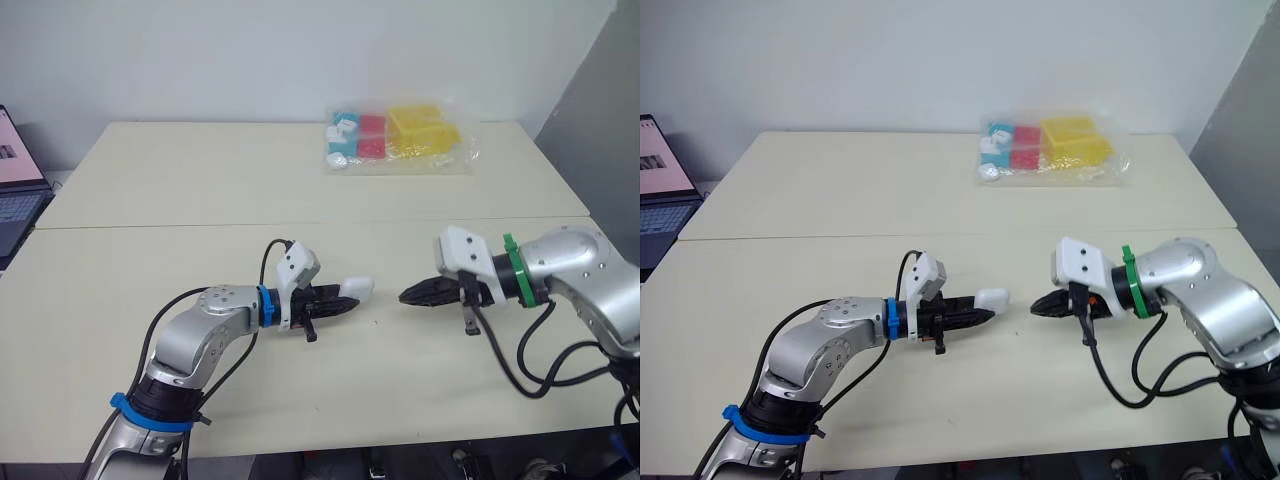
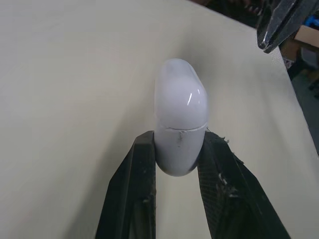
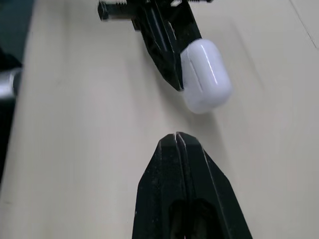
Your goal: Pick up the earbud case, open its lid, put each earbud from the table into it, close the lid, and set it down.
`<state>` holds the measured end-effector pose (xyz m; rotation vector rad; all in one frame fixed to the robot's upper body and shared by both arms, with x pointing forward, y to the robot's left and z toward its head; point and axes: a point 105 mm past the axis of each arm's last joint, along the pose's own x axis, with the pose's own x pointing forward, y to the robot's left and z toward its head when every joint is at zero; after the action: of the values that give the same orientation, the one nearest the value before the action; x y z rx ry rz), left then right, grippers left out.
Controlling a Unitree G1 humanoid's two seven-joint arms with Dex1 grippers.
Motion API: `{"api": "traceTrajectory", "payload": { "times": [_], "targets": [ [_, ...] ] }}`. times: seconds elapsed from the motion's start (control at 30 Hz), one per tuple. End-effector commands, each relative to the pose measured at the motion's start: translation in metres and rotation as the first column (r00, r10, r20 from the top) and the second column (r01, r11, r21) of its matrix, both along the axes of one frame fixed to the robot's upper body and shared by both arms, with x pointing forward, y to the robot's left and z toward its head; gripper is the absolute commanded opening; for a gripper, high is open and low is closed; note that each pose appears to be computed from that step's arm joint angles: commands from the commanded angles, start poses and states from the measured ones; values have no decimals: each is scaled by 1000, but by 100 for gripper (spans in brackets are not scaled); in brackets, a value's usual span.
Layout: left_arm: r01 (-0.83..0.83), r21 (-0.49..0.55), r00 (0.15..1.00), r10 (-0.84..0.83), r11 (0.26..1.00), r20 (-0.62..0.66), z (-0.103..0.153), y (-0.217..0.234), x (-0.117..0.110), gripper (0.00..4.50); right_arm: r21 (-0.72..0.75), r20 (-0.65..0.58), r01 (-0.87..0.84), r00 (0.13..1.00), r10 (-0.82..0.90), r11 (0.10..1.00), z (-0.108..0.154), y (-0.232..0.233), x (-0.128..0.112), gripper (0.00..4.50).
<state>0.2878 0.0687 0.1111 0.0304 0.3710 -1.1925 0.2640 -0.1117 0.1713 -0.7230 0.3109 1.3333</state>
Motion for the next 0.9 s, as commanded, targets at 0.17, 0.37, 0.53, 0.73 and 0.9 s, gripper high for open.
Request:
{"api": "traceTrajectory", "payload": {
  "times": [0.17, 0.37, 0.53, 0.73, 0.9],
  "targets": [
    [-69, -36, 946, 54, 997, -318, -15, -4, 5, 78, 65, 158, 8, 987, -19, 998, 2, 10, -6, 0],
    [-72, 6, 922, 68, 997, -381, -22, 7, 11, 150, 101, 188, -5, 982, -14, 995, 1, 12, -10, 0],
    [-28, 104, 950, 59, 994, -308, -27, 29, 2, 292, 87, 192, -49, 981, 31, 995, -1, 11, -17, 0],
    [-25, 266, 997, 43, 964, -62, -23, 83, -12, 450, 106, 152, -23, 988, 6, 994, 7, 2, -17, 39],
    [-67, 190, 987, 38, 979, 153, 15, 102, -19, 450, 98, 156, -26, 988, 11, 995, 20, -6, -14, 197]
  ]
}}
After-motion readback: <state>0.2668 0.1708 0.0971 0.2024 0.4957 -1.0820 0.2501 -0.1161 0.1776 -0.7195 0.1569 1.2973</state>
